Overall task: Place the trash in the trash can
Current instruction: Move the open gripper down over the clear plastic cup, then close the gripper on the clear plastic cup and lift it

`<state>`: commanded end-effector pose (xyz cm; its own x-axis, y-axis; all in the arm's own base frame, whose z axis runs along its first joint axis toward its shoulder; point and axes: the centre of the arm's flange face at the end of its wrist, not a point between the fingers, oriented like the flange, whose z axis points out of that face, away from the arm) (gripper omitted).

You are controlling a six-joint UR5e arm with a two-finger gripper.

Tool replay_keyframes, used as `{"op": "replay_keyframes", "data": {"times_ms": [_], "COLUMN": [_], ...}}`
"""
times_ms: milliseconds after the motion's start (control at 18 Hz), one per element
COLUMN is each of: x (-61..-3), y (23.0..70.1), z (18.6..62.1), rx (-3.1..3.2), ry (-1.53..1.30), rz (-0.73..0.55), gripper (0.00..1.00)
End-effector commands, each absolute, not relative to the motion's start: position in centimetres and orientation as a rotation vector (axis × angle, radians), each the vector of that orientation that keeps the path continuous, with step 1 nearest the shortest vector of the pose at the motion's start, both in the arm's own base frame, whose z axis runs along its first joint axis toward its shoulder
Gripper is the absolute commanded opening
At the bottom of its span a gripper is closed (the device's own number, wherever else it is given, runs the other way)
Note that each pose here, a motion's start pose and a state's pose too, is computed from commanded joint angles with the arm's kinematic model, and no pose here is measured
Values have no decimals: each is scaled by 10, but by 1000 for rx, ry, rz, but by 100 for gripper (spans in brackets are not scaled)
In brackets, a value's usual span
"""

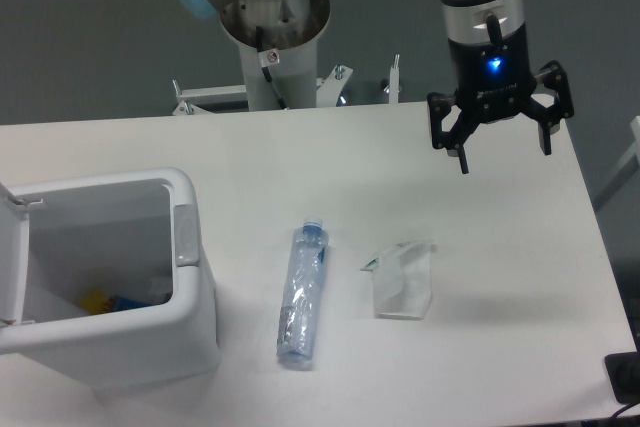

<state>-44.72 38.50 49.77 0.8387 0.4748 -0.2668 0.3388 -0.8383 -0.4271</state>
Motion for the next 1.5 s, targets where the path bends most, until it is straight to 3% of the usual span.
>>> {"op": "replay_keyframes", "data": {"times_ms": [500, 1167, 1222, 1500], "x": [-434, -421, -416, -411], "y": [387, 429, 457, 473], "z": [461, 308, 253, 219], "rx": [-2712, -2863, -2921, -2932], "ry": [-608, -579, -529, -493], "rz": [454, 225, 160, 148], "gripper": [100, 100, 100, 100]}}
